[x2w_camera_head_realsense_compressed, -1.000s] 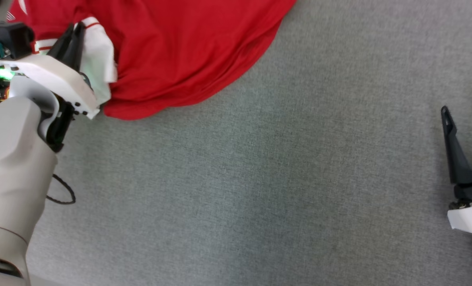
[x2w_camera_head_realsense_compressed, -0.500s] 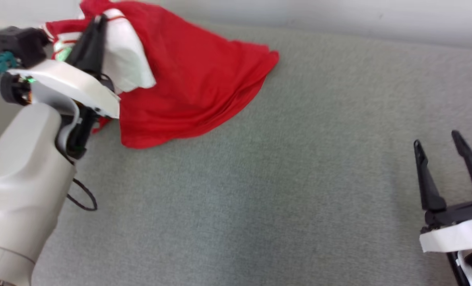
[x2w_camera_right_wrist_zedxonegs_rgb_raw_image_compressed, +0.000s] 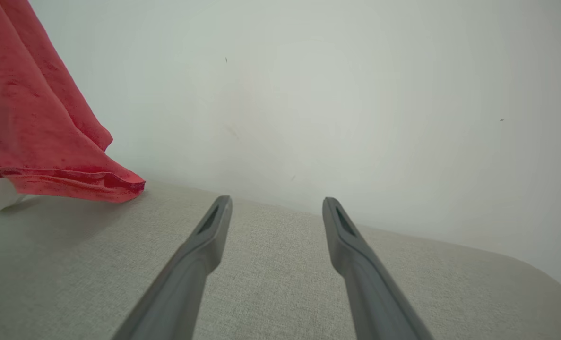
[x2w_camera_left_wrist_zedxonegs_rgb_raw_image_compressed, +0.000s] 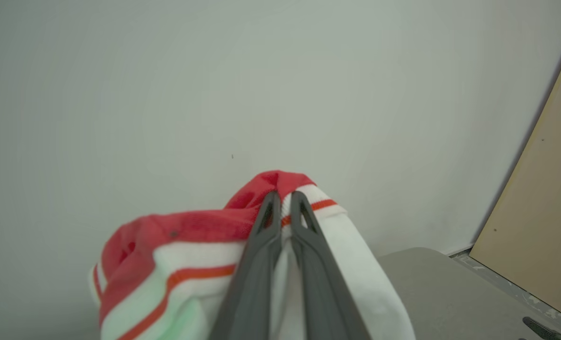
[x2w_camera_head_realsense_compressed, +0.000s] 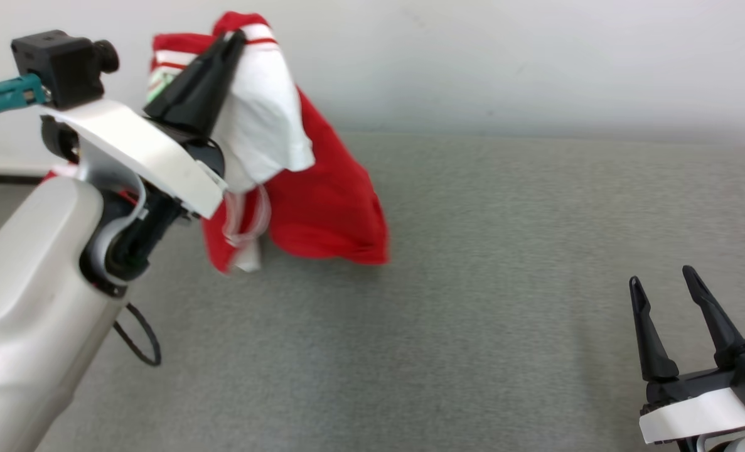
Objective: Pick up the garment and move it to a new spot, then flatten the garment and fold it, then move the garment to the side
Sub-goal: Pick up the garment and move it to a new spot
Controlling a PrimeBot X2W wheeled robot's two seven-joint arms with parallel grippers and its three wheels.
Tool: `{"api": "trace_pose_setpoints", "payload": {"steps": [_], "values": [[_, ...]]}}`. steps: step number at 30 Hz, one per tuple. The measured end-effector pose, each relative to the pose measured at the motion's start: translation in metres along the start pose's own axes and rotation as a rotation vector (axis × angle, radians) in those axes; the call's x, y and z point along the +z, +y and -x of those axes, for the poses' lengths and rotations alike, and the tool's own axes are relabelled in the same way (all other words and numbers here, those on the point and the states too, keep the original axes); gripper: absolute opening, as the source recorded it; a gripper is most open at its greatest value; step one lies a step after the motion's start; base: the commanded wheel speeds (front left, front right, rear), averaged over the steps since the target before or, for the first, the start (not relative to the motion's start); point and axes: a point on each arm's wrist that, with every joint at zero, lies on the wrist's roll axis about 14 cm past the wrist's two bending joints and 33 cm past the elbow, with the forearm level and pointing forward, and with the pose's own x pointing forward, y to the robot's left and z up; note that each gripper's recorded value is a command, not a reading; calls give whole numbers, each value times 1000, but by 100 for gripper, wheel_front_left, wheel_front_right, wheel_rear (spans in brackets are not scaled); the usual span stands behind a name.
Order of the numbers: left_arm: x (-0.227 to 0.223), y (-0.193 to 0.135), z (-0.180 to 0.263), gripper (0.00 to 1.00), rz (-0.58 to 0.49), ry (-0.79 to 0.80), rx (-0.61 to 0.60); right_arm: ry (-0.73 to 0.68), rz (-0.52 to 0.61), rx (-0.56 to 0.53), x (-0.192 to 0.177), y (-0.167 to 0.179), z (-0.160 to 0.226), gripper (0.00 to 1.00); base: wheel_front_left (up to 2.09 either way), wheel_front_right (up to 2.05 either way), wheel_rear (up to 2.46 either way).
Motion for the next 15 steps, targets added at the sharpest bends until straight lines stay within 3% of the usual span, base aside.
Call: {"api": "trace_pose_setpoints", "payload": {"steps": [9,15], "values": [[38,-99,-2,0,129,-64,-242,-52,-9,-88,20,-19,29,100,0,0,0],[39,-154,-3,0,186,-56,-393,-56,-11,-145,23,-32,45,100,0,0,0]]}}
